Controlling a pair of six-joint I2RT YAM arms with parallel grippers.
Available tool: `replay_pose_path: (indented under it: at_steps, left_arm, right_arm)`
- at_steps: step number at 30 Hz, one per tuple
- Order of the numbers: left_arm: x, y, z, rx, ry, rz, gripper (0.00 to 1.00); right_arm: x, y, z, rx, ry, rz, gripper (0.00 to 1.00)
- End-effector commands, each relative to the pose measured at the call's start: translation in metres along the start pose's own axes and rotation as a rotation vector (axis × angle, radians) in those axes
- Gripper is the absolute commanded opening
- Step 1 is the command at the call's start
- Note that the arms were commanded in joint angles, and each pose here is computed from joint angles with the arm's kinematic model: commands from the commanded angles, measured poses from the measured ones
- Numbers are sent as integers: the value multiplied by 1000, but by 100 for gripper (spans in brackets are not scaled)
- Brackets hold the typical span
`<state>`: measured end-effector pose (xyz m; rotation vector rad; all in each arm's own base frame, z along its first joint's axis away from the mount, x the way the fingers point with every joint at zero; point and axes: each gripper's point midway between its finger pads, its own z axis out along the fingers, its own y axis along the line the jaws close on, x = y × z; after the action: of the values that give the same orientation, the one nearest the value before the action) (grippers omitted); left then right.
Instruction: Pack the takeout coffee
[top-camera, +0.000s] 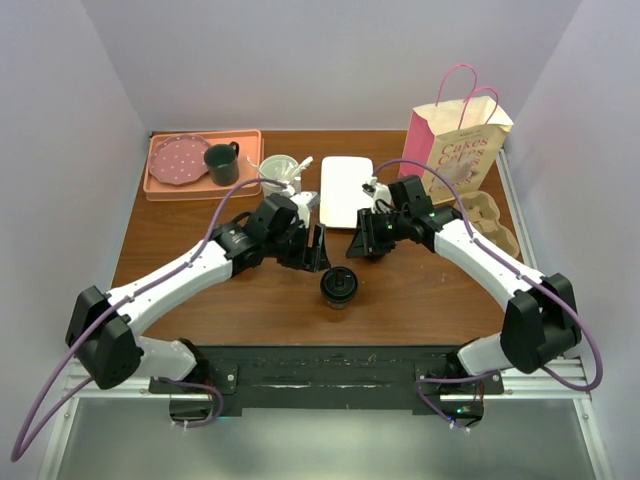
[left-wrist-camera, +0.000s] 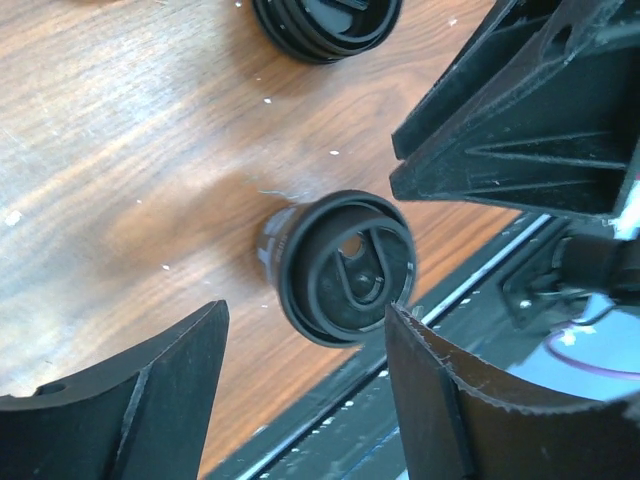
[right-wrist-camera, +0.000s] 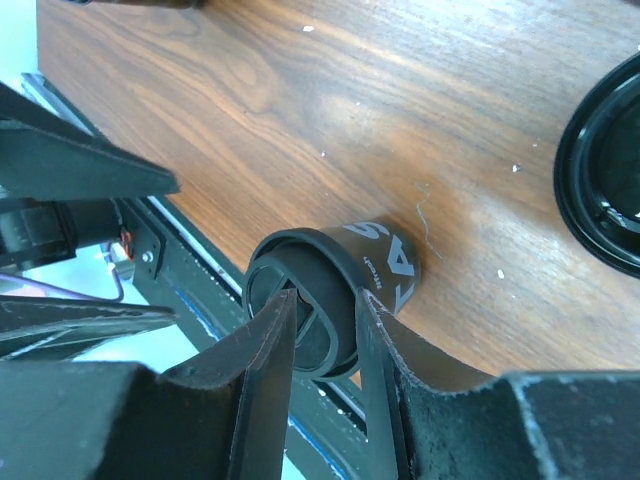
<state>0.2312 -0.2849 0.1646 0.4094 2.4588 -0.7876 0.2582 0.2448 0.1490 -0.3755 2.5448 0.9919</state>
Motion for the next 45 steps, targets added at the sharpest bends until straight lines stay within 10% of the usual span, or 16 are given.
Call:
replay_pose_path:
  at_steps: [1, 17, 45]
  left_arm:
    - [28, 0, -6, 27, 34, -121, 70]
    - [82, 13, 18, 66, 125, -262, 56]
    - [18, 36, 64, -94, 62, -146, 59]
  right_arm:
    - [2, -3, -6, 35, -4, -22, 35]
    - [1, -11, -29, 137, -32, -41, 32]
    - [24, -29, -48, 191, -44, -31, 31]
